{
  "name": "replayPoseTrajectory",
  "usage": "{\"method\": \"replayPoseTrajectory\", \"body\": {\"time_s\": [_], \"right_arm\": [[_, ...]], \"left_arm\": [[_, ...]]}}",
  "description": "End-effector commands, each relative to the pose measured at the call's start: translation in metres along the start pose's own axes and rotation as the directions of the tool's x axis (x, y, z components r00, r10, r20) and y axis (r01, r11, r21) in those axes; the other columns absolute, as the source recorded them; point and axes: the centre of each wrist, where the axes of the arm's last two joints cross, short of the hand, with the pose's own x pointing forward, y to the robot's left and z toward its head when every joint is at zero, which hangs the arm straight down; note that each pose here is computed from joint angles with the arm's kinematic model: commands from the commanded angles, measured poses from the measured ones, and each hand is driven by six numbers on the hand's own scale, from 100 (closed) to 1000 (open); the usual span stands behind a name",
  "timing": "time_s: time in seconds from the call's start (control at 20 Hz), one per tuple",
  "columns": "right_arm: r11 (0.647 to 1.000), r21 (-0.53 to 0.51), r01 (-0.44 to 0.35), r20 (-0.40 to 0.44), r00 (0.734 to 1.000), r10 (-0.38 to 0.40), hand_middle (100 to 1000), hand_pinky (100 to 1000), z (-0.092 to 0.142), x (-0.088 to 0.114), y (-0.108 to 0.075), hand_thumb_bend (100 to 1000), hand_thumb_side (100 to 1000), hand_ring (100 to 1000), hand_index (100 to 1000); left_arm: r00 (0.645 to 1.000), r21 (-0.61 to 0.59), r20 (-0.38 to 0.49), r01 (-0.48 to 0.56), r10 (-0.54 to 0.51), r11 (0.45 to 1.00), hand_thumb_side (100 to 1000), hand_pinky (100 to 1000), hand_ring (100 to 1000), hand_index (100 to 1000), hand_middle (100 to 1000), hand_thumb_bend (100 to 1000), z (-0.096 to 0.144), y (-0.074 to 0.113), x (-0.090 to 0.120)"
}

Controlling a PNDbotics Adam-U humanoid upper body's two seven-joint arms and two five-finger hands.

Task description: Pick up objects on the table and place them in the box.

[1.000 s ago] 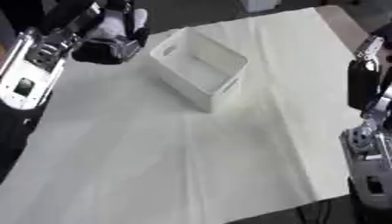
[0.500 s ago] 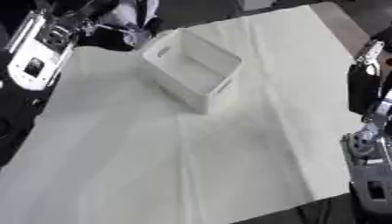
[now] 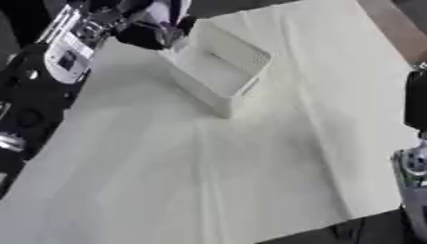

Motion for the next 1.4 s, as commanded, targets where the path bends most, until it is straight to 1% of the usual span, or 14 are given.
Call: {"method": "replayPoseTrajectory", "body": {"time_s": [0.05,0.1,0.15,0.65,0.95,1.1,1.2,1.3,1.35,1.4], "right_arm": [[0.999,-0.029,0.025,0.044,0.999,-0.024,646,453,-0.011,0.008,-0.006,100,898,534,745],[0.999,-0.029,0.028,0.045,0.999,-0.027,646,453,-0.012,0.008,-0.006,100,899,534,745],[0.999,-0.031,0.031,0.045,0.999,-0.03,646,452,-0.012,0.009,-0.006,100,899,534,745],[0.996,-0.055,0.071,0.068,0.995,-0.067,646,454,-0.016,0.016,-0.007,100,897,533,745],[0.993,-0.066,0.093,0.091,0.992,-0.087,645,457,-0.017,0.025,-0.007,100,898,533,745],[0.993,-0.065,0.096,0.09,0.992,-0.089,645,456,-0.017,0.026,-0.006,100,896,533,745],[0.993,-0.064,0.098,0.091,0.992,-0.092,646,457,-0.017,0.027,-0.006,100,895,533,745],[0.993,-0.063,0.1,0.091,0.991,-0.094,646,457,-0.017,0.028,-0.006,100,895,533,745],[0.993,-0.062,0.1,0.092,0.991,-0.094,646,457,-0.017,0.028,-0.005,100,895,533,745],[0.993,-0.061,0.1,0.091,0.991,-0.094,646,457,-0.017,0.028,-0.005,100,895,533,745]], "left_arm": [[1.0,0.015,-0.002,0.03,-0.03,0.999,584,100,100,336,100,100,-0.005,0.013,-0.009],[1.0,0.012,-0.004,0.031,-0.031,0.999,584,100,100,336,100,100,-0.005,0.013,-0.01],[1.0,0.012,-0.006,0.029,-0.029,0.999,617,100,100,340,100,100,-0.005,0.012,-0.012],[1.0,0.021,-0.01,0.016,-0.016,1.0,672,100,100,347,100,100,-0.004,0.0,-0.02],[1.0,0.029,0.001,-0.004,0.004,1.0,672,100,100,359,100,100,-0.005,-0.006,-0.022],[0.999,0.025,0.029,-0.033,0.032,0.999,672,100,100,372,100,100,-0.006,-0.011,-0.021],[0.997,0.012,0.053,-0.057,0.057,0.998,672,100,100,385,100,100,-0.006,-0.016,-0.021],[0.994,-0.006,0.067,-0.084,0.084,0.996,660,100,100,420,100,100,-0.004,-0.021,-0.022],[0.993,-0.015,0.07,-0.097,0.098,0.995,624,100,100,477,160,100,-0.002,-0.023,-0.022],[0.991,-0.025,0.073,-0.114,0.115,0.993,579,100,120,531,263,100,-0.001,-0.026,-0.022]]}}
